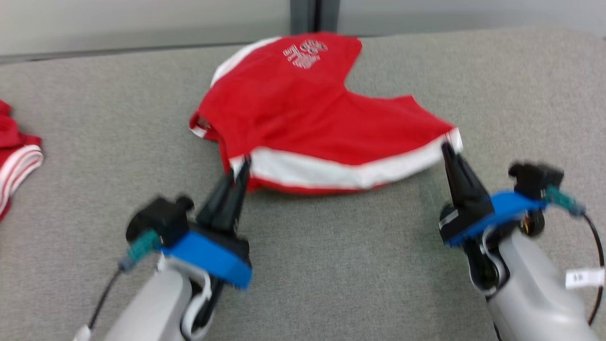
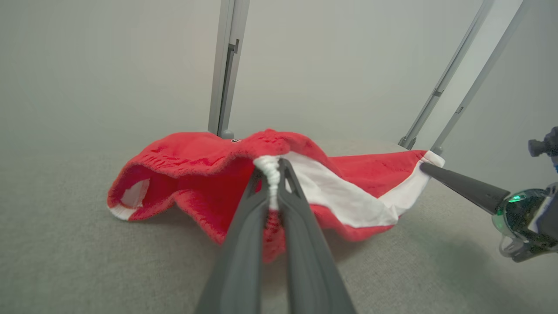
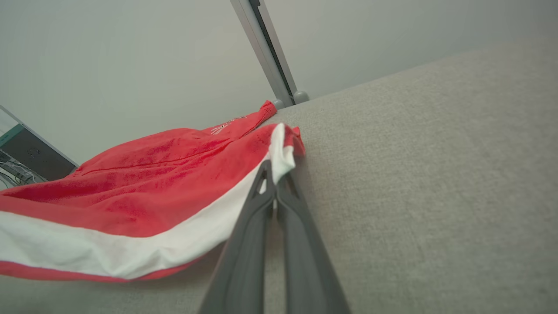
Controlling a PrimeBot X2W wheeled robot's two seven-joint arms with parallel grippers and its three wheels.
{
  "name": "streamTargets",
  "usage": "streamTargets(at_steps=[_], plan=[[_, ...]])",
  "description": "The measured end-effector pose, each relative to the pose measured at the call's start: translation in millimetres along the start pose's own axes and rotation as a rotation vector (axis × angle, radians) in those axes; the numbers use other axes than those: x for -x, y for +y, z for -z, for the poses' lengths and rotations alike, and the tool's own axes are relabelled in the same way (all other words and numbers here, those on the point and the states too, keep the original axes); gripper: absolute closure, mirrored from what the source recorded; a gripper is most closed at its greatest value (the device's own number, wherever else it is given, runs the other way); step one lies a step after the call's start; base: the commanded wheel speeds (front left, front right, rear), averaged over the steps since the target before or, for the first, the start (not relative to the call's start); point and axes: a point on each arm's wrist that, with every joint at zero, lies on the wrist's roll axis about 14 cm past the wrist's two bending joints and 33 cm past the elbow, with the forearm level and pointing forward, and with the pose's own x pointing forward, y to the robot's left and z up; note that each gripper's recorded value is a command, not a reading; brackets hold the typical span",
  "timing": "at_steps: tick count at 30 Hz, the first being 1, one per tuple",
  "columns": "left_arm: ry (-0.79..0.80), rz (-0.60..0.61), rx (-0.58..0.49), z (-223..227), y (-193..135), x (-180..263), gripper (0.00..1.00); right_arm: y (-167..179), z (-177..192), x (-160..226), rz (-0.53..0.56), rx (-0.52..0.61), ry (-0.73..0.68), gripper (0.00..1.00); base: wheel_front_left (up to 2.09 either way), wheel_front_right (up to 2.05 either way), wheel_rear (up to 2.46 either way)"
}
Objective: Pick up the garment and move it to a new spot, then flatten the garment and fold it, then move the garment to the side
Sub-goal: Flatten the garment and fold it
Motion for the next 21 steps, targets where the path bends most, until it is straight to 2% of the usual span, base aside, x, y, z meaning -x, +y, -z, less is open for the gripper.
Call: streamTargets(at_steps=[6, 13, 17, 21], plan=[[0.066, -0.053, 0.036, 26, -14, 55, 1.00, -14, 29, 56, 0.051, -0.067, 0.051, 1.00, 0.00, 0.00, 0.00], [0.108, -0.134, 0.074, 44, -15, 106, 1.00, -13, 57, 114, 0.068, -0.109, 0.112, 1.00, 0.00, 0.00, 0.00], [0.118, -0.142, 0.075, 48, -20, 122, 1.00, -7, 64, 139, 0.071, -0.137, 0.127, 1.00, 0.00, 0.00, 0.00], [0.122, -0.139, 0.078, 49, -24, 127, 1.00, 0, 61, 146, 0.065, -0.150, 0.127, 1.00, 0.00, 0.00, 0.00]])
